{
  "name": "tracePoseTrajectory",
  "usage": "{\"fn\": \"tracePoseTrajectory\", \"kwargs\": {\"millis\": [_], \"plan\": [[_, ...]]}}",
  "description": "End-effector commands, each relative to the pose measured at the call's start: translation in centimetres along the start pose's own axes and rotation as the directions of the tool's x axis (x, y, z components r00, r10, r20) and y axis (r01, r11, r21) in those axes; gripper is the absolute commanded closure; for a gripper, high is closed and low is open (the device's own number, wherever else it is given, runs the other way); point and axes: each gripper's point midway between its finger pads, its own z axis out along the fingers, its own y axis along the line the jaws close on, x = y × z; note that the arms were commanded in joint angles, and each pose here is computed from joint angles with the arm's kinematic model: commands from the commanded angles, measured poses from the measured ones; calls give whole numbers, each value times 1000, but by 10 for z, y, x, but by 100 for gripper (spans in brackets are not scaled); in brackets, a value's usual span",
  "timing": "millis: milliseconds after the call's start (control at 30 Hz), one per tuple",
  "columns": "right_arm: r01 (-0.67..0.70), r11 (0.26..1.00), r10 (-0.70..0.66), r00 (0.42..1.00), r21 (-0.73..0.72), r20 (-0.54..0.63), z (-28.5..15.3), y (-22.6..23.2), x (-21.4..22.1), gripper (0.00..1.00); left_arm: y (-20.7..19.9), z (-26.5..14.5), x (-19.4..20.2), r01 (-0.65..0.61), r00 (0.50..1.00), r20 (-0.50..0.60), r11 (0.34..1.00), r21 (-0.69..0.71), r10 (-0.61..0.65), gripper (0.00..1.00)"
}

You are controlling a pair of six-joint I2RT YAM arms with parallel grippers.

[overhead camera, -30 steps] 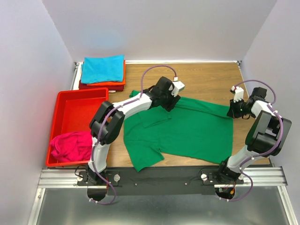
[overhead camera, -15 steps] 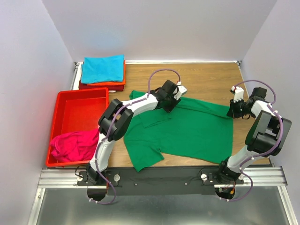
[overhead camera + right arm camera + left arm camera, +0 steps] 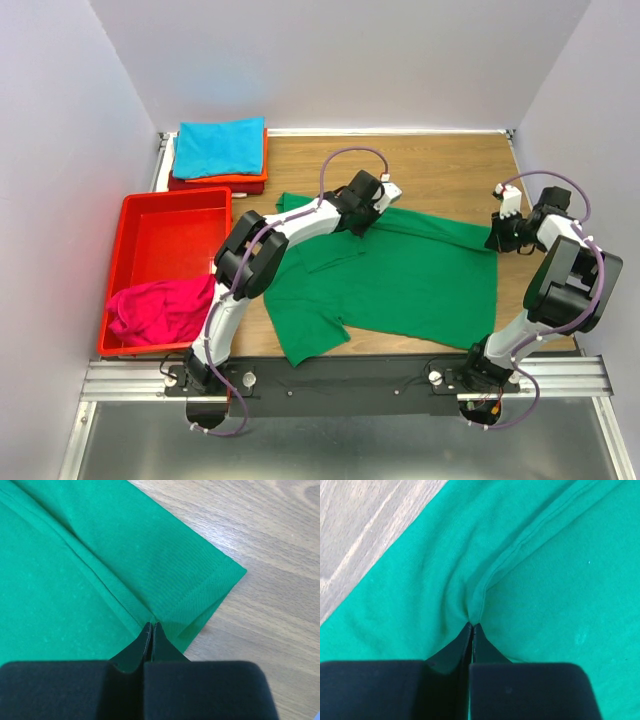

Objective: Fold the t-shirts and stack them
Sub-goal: Fold the tshirt

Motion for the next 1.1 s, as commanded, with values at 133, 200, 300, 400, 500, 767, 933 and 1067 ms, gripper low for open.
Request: {"fn": "tracePoseTrajectory", "kwargs": {"millis": [133, 200, 300, 400, 500, 767, 933, 1067], "plan": [[-24, 1000, 24, 1000, -4, -2, -3, -5, 5, 99, 4, -12, 13, -15, 999, -33, 999, -40, 13, 100], [-26, 1000, 26, 1000, -3, -1, -4, -6, 6, 99, 4, -16, 14, -15, 999, -32, 999, -42, 13, 100], [-31, 1000, 31, 1000, -5, -2, -3, -7, 7, 99, 2, -19, 14, -11, 1000, -27, 999, -42, 10, 100], [-32, 999, 32, 999, -3, -3, -4, -7, 8, 96, 2, -21, 14, -8, 1000, -25, 999, -39, 7, 100], [-34, 999, 34, 999, -1, -5, -4, -8, 9, 92, 1, -20, 15, -7, 1000, -30, 1000, -30, 6, 100], [-44, 998, 44, 999, 35, -7, -14, -17, 13, 72, 1, -22, 17, -13, 999, -33, 999, -31, 12, 100], [-78, 995, 78, 997, 58, 11, -22, -25, 14, 57, -1, -24, 19, -15, 999, -34, 1000, -27, 14, 99], [-141, 989, 140, 990, 37, 24, -17, -27, 10, 51, -3, -34, 12, -19, 1000, -7, 1000, -17, 19, 94]]}}
